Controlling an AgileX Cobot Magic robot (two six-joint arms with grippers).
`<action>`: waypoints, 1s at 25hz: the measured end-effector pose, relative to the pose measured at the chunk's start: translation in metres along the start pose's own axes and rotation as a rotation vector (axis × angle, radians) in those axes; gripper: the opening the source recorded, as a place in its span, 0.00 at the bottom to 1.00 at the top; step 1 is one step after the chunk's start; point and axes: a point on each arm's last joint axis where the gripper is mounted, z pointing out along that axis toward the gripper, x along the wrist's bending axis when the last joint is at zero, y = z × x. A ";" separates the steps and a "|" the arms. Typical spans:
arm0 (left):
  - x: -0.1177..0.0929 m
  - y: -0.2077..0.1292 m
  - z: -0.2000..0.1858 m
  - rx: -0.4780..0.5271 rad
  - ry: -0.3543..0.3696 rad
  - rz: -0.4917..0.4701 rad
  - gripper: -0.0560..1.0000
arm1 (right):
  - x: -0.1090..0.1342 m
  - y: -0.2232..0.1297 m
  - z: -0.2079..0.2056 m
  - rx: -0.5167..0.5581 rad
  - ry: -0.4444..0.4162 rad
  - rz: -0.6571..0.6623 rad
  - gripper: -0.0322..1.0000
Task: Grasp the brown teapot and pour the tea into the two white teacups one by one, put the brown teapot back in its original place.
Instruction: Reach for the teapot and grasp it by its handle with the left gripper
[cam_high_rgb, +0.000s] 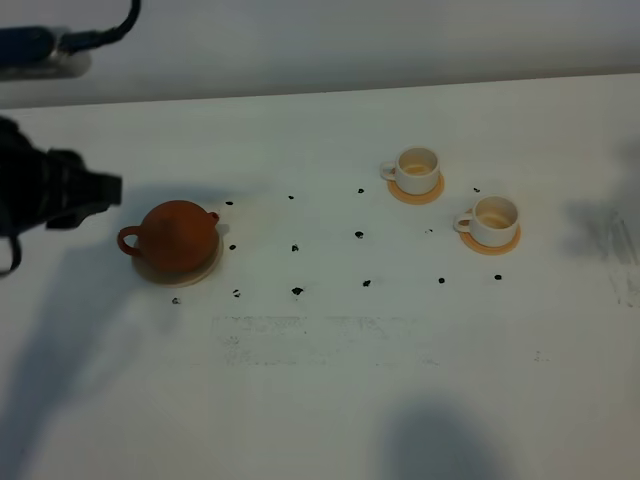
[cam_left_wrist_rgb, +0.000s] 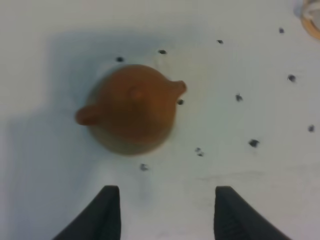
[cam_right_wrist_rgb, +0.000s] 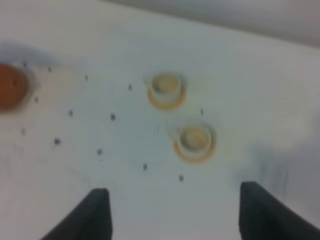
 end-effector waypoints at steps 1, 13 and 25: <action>0.002 -0.008 -0.003 -0.010 0.017 0.012 0.45 | 0.000 -0.010 -0.001 0.011 -0.002 0.001 0.55; 0.013 -0.023 -0.007 -0.024 0.133 0.115 0.45 | 0.007 -0.145 -0.049 -0.087 -0.084 0.023 0.54; 0.017 -0.013 -0.004 -0.113 0.179 0.195 0.45 | 0.003 -0.217 -0.008 -0.106 -0.098 0.038 0.54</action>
